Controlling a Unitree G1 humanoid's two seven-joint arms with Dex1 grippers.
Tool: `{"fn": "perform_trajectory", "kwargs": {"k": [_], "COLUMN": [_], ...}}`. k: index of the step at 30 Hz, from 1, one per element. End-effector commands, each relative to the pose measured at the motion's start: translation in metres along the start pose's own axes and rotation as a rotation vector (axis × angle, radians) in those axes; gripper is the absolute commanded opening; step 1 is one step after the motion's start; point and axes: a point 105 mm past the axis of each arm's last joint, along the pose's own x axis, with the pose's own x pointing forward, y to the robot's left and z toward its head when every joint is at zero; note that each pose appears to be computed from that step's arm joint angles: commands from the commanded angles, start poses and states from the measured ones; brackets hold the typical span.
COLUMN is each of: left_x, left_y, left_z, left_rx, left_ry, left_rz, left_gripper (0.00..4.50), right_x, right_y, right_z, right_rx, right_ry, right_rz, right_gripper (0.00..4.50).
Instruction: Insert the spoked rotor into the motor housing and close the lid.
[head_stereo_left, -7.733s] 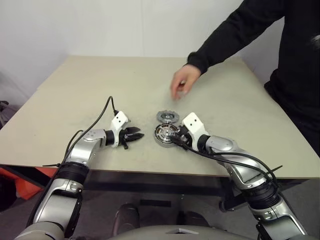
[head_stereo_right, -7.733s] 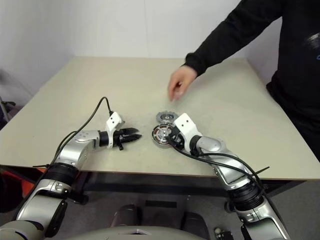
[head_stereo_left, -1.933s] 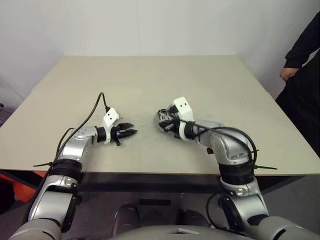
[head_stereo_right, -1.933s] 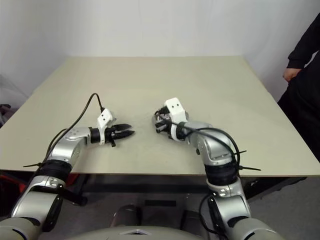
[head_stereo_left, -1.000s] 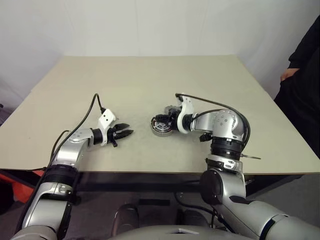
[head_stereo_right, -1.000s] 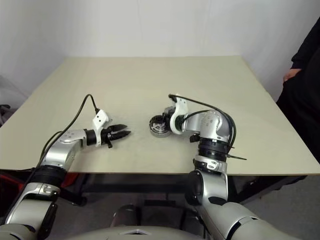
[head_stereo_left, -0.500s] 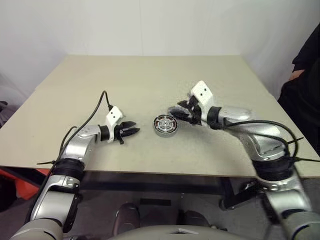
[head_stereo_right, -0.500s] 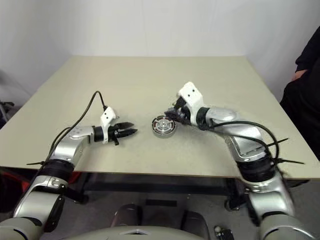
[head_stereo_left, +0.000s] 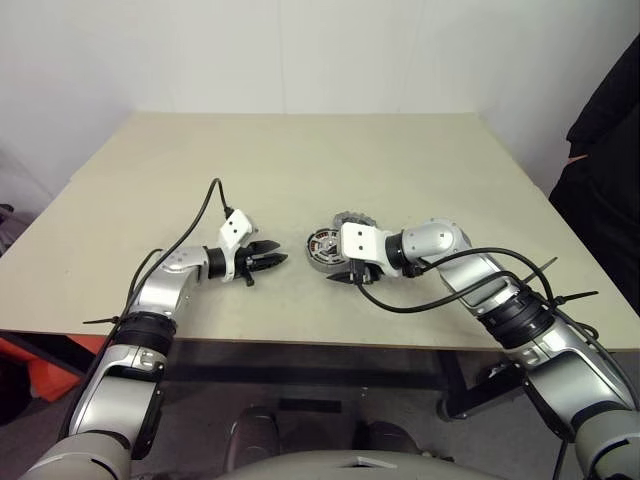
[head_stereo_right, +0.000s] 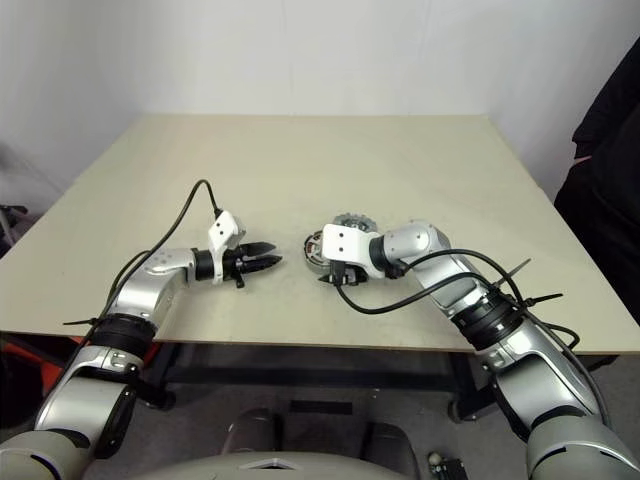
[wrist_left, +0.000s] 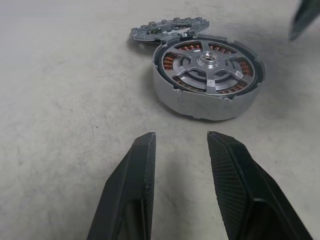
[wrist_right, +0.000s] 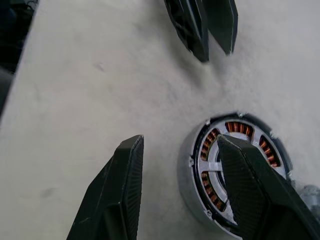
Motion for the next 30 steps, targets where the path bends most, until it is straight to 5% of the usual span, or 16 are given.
{"fn": "perform_trajectory", "kwargs": {"k": [1,18,25,30], "left_x": [-0.007,-0.008,-0.009,-0.010], "left_y": [0.005,0.003,0.004,0.006], "left_z": [0.014,0.009,0.009,0.009], "left_rx": [0.037,0.015,0.017,0.019], "left_ry": [-0.033,-0.038,-0.037,-0.034], "left_rz": [0.027,0.047,0.059,0.066], "left_gripper": [1.76,1.76,1.76,1.76], "right_x": [-0.002,0.008,0.010,0.010], "right_y": [-0.012,-0.006,-0.009,-0.016], "right_z": [-0.002,-0.045,-0.045,-0.046], "right_rx": [-0.027,0.013,0.022,0.039], "right_ry": [0.008,0.139,0.148,0.152], "right_rz": [-0.022,0.029,0.009,-0.036], "right_gripper": [2.37,2.37,0.21,0.03]}}
